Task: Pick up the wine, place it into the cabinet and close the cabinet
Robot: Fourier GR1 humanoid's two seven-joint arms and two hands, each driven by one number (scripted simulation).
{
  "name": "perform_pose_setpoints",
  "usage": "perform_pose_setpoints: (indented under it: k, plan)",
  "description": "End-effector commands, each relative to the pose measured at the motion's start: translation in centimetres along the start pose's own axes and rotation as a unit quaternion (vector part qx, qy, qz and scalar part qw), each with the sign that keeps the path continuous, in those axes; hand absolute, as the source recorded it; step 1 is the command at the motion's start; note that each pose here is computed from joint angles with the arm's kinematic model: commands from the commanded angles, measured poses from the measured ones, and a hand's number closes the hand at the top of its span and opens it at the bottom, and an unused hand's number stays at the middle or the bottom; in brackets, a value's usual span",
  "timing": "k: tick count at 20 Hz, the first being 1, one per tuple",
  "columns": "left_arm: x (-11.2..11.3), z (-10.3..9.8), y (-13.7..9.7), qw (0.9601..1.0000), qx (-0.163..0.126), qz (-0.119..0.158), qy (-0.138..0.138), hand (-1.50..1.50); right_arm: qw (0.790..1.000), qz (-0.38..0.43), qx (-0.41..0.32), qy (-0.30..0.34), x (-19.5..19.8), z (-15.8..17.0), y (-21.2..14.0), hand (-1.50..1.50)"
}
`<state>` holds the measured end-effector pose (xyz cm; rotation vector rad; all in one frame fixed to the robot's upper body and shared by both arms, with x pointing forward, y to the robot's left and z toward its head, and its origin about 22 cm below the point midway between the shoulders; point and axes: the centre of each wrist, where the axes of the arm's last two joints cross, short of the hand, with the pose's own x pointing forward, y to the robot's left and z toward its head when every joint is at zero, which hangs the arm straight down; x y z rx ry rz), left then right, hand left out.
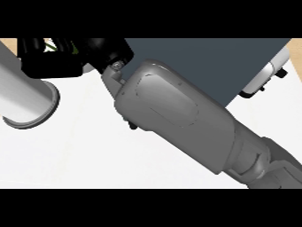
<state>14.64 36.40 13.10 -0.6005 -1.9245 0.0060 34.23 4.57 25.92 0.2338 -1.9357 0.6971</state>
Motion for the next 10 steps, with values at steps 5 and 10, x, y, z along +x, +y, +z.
perform_pose_setpoints:
  k: [5, 10]
  plan:
    - [0.1, -0.3, -0.6, 1.0, 0.004, 0.002, -0.006, 1.5, 0.989, 0.029, -0.108, 0.102, -7.8, 0.3, -7.3, 1.5]
    - [0.4, -0.9, -0.5, 1.0, 0.001, -0.007, -0.003, 1.5, 0.99, 0.037, -0.099, 0.096, -9.2, 0.6, -6.5, 1.5]
